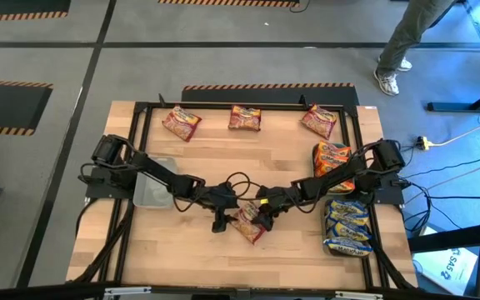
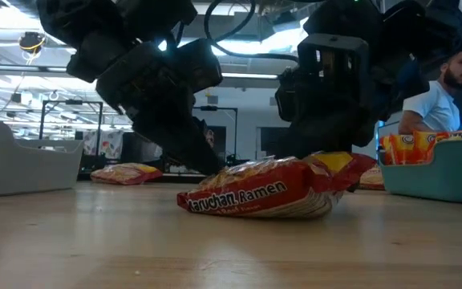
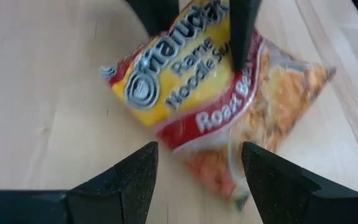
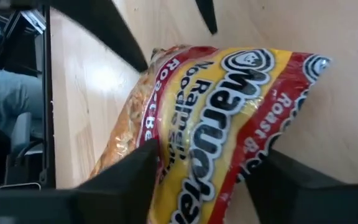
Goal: Sort Maruchan noodles
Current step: Put the red noodle pack into the white bin
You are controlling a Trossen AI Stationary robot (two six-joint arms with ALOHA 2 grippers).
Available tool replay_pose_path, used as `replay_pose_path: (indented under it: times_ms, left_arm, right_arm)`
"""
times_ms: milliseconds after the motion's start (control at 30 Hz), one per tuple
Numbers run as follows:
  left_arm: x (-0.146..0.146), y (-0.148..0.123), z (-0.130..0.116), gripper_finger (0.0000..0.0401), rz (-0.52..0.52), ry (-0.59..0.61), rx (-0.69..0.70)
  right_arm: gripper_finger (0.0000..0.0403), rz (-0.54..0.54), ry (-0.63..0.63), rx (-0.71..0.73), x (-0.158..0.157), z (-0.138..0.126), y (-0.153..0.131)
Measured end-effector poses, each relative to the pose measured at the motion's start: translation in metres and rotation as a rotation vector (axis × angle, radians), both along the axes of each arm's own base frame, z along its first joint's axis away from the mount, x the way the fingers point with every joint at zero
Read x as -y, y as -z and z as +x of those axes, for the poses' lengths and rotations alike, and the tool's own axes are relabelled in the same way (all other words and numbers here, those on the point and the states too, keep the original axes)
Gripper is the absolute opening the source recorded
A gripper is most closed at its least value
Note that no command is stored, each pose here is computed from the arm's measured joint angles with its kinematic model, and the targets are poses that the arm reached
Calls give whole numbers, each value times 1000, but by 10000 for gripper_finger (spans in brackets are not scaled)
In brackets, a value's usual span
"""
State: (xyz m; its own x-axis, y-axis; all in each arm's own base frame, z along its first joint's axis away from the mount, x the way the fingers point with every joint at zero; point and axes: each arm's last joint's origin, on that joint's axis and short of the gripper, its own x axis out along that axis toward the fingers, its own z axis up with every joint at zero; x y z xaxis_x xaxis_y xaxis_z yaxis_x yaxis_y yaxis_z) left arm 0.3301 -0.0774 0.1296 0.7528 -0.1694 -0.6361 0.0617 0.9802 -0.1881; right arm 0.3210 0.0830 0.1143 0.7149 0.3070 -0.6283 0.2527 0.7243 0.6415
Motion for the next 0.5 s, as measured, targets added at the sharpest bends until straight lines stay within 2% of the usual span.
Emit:
replay_pose_path:
  times_ms: [267, 500]
  left_arm:
    - [-6, -30, -11, 227, 1, -11, 7]
    - [-17, -51, -14, 227, 23, -60, 81]
  right_arm:
    - [83, -83, -75, 66, 0, 1, -3]
    - [24, -246, -236, 141, -4, 12, -16]
